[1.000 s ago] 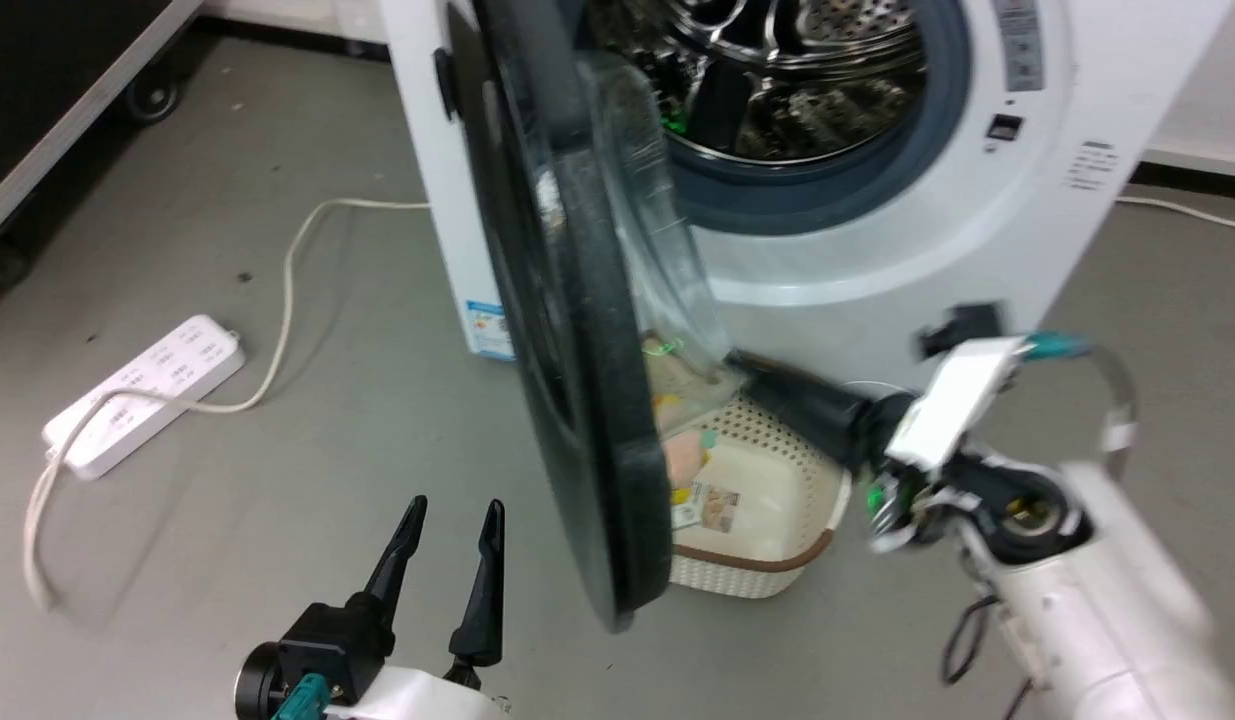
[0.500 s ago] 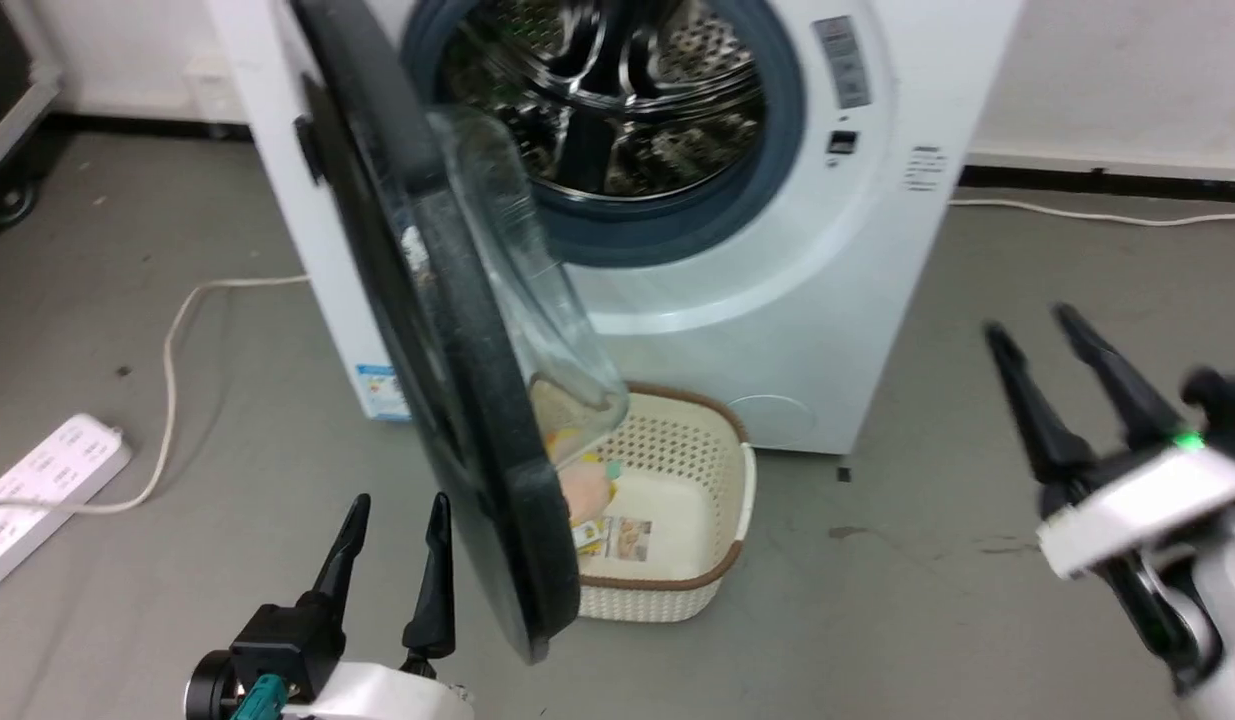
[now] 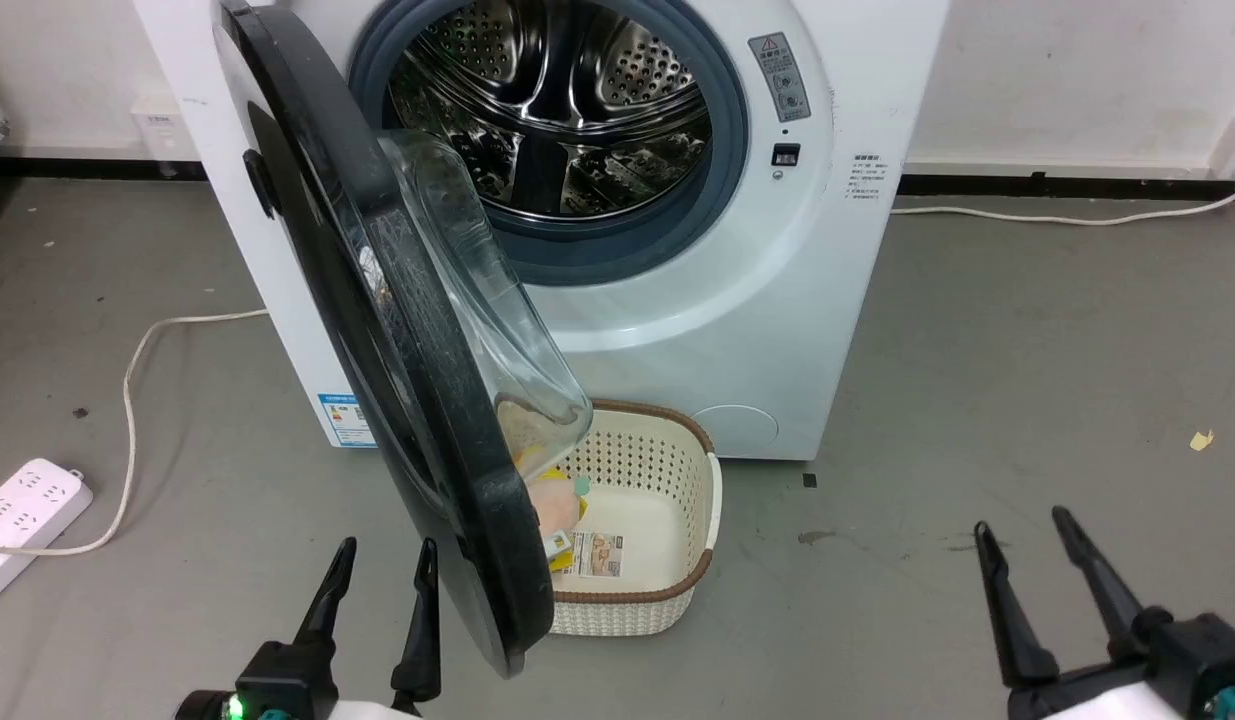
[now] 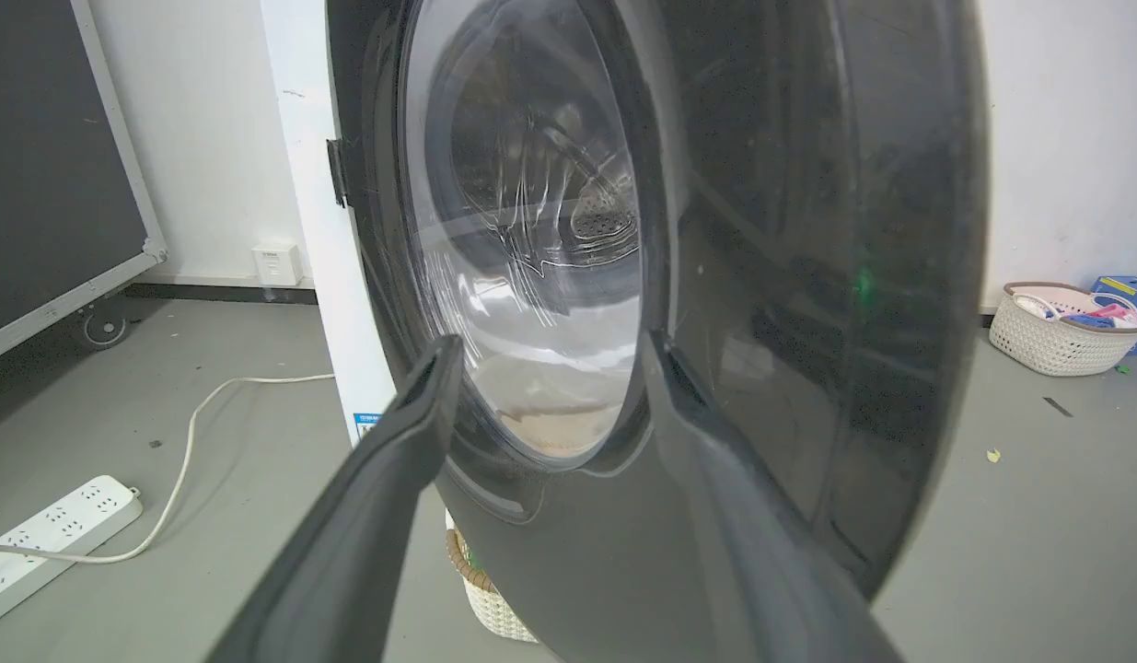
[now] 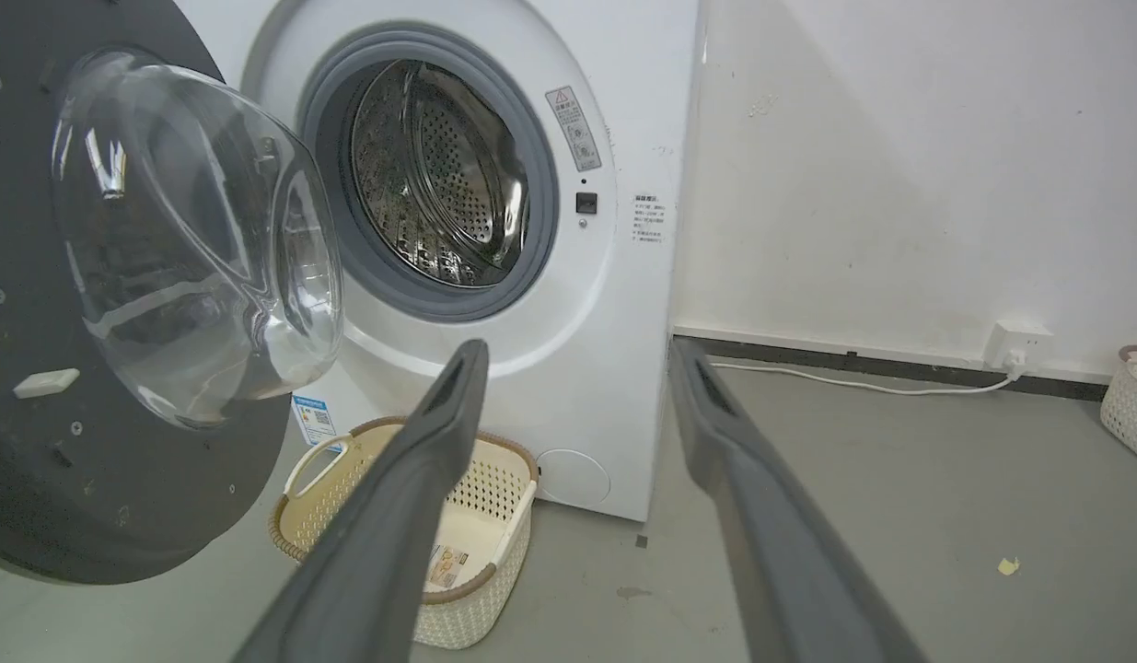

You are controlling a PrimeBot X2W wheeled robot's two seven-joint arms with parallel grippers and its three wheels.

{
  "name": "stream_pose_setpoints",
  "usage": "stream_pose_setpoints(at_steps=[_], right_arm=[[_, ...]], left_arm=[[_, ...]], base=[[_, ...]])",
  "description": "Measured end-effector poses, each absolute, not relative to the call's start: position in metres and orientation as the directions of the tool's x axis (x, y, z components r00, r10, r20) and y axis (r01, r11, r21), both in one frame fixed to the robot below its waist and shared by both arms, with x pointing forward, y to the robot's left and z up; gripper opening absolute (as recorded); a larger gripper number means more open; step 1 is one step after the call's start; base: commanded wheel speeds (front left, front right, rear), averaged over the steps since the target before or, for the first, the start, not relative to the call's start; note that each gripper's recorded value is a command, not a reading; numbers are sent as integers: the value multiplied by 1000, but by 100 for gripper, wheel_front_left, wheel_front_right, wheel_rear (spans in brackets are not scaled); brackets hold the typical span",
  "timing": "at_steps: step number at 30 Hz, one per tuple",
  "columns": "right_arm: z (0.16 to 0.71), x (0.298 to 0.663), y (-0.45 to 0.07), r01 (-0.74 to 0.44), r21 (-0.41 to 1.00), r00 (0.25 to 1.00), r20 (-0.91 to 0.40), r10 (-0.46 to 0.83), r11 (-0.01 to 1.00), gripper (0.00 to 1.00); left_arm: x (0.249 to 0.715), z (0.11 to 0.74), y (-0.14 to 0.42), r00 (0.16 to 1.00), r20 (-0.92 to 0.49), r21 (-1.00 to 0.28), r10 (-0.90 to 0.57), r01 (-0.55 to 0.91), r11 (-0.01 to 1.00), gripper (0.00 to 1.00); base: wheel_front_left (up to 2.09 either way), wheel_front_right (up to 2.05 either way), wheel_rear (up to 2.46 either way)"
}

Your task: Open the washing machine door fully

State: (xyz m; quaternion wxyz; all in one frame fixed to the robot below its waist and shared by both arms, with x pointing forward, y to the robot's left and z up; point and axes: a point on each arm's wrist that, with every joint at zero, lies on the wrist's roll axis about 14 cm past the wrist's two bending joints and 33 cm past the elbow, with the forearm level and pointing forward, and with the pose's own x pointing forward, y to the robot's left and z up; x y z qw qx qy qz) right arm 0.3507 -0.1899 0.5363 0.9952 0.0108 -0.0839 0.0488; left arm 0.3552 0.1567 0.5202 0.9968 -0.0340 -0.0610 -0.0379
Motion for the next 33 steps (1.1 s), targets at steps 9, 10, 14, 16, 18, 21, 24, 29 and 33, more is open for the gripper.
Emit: stream_pose_setpoints(at_steps=[9, 10, 14, 16, 18, 21, 24, 29, 33], right_arm=[[526, 340, -184, -81, -3, 987, 140, 80, 997, 100], [525, 339, -183, -81, 0, 987, 139, 80, 997, 100], [527, 339, -181, -82, 10, 986, 146, 80, 997, 100], [527, 340, -179, -86, 14, 986, 146, 83, 996, 100], [527, 340, -177, -89, 17, 986, 146, 85, 996, 100], [527, 340, -176, -91, 21, 986, 145, 87, 996, 100], [526, 341, -176, -91, 29, 986, 145, 86, 995, 100], [525, 341, -175, -92, 33, 986, 141, 87, 995, 100], [525, 342, -176, -87, 41, 987, 140, 81, 995, 100]], left_arm=[[352, 517, 157, 991, 115, -55, -70, 77, 996, 100], [352, 517, 157, 991, 114, -54, -67, 74, 996, 100], [352, 517, 157, 991, 115, -51, -63, 70, 996, 100], [352, 517, 157, 991, 115, -46, -64, 70, 996, 100], [352, 518, 157, 991, 117, -46, -66, 72, 996, 24], [353, 530, 156, 985, 156, -57, -72, 81, 995, 0], [355, 551, 164, 975, 218, -72, -41, 59, 996, 0], [358, 610, 186, 919, 391, -120, 51, -4, 993, 0], [353, 675, 200, 817, 569, -128, 99, -31, 991, 0]], base=[[0, 0, 0], [0, 0, 0], [0, 0, 0], [0, 0, 0], [0, 0, 0], [0, 0, 0], [0, 0, 0], [0, 0, 0], [0, 0, 0]])
